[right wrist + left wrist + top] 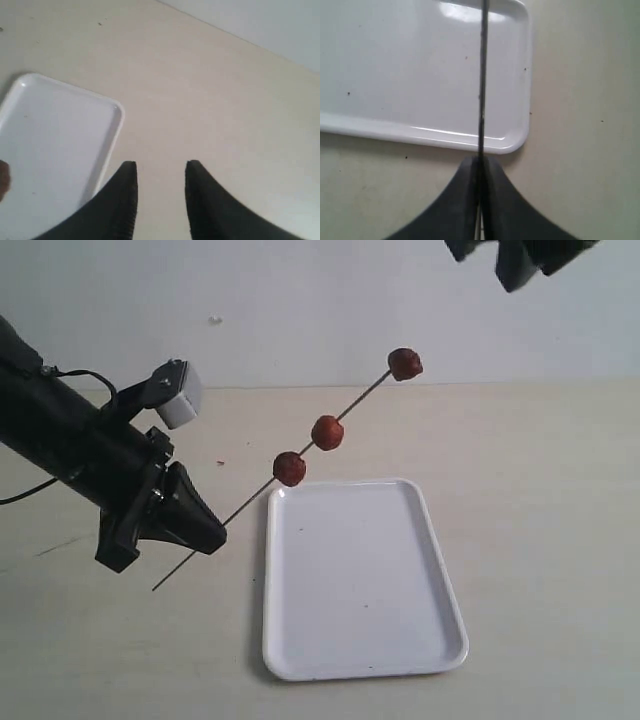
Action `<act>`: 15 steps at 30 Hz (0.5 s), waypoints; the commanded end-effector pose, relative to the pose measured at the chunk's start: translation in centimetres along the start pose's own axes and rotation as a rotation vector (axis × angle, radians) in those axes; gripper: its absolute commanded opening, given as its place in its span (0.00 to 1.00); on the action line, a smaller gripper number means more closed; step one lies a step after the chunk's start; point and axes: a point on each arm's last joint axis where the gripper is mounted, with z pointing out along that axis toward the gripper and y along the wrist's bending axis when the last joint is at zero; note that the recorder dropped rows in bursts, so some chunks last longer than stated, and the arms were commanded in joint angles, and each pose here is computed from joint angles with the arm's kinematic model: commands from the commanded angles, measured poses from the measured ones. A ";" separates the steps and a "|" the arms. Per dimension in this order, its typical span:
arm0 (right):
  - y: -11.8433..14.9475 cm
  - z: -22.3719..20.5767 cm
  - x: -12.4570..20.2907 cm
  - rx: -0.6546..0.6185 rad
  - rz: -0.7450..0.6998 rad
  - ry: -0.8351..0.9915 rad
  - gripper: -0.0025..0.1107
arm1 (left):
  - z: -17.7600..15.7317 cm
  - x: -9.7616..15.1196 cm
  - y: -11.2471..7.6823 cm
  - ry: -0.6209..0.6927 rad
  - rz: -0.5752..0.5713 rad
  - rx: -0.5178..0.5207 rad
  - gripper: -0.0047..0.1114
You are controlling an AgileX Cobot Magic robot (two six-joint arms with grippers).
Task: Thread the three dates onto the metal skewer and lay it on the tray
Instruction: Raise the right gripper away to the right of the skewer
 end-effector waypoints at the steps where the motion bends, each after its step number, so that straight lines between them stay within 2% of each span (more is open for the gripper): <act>1: -1.4 -0.2 3.3 0.130 0.027 0.042 0.28 | 0.0 -0.4 -0.6 -0.026 0.076 0.060 0.04; 5: -2.5 -1.0 6.3 0.217 0.061 0.042 0.25 | 0.0 -0.5 -1.1 -0.046 0.150 0.105 0.04; 11: -1.7 -1.5 9.0 0.088 -0.019 0.089 0.23 | 0.0 -0.6 -1.1 -0.050 0.170 0.107 0.04; 15: -1.5 -1.5 9.2 0.072 -0.036 0.098 0.23 | 0.0 -0.4 -1.0 -0.039 0.207 0.102 0.04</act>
